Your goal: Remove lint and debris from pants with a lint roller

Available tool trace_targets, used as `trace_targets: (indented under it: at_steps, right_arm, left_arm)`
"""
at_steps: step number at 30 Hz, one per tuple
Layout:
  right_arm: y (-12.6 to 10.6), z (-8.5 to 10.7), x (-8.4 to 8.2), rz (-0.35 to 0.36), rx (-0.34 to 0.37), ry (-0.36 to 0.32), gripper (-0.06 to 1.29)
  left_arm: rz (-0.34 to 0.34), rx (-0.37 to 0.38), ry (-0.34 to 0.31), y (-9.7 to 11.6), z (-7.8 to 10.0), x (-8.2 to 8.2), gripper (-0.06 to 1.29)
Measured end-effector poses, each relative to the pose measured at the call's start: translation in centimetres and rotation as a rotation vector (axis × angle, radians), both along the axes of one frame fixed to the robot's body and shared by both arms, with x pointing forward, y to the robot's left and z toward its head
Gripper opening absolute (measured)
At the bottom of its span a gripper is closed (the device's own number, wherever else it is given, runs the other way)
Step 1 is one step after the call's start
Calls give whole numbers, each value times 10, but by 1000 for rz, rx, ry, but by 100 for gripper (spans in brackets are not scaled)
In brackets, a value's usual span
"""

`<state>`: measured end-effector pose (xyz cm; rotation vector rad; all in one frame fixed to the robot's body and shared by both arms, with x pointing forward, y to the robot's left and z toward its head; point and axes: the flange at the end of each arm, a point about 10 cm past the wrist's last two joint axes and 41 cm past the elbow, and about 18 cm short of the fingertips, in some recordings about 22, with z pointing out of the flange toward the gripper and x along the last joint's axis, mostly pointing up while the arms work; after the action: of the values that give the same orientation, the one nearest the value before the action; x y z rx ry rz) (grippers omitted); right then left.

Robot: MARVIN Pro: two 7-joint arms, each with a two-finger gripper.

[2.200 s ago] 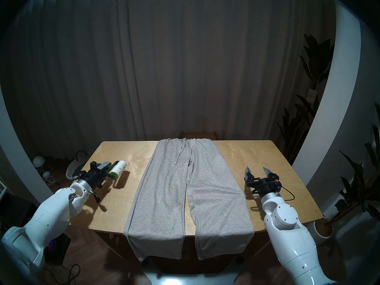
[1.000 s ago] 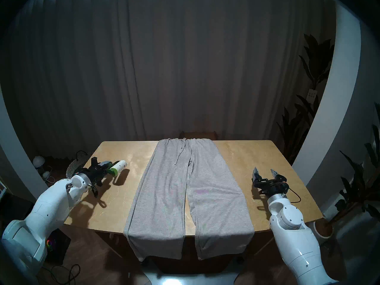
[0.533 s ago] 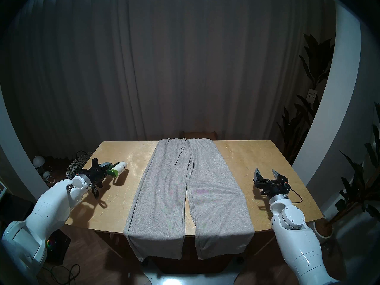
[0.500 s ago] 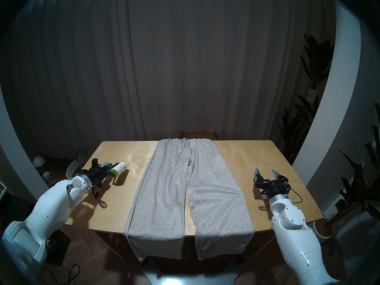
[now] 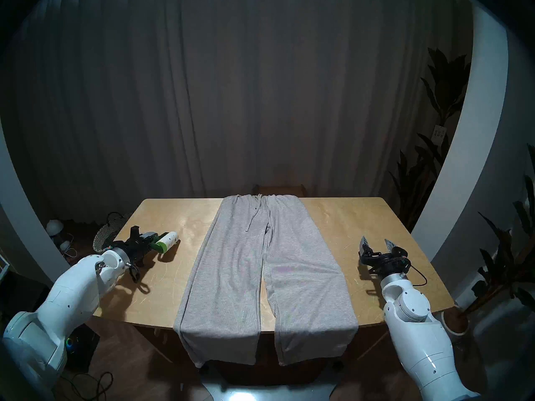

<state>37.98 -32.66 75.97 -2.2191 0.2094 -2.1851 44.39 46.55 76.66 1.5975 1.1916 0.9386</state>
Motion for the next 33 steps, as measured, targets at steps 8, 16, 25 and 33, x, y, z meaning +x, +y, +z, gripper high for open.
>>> trace_targets:
  at_steps: [8, 16, 25, 33]
  right_arm:
    - [-2, 2, 2, 0, -3, -4, 120]
    - [-4, 2, 3, 4, -9, -4, 120]
    - [-5, 0, 6, 20, -14, 1, 120]
    - [-7, -2, 10, 37, -13, 6, 120]
  left_arm:
    - [6, 8, -9, 0, 0, 0, 8]
    - [9, 7, -19, 0, -1, -2, 5]
    - [12, 4, -23, 1, -1, -3, 5]
    - [12, 4, -24, 1, -1, -3, 5]
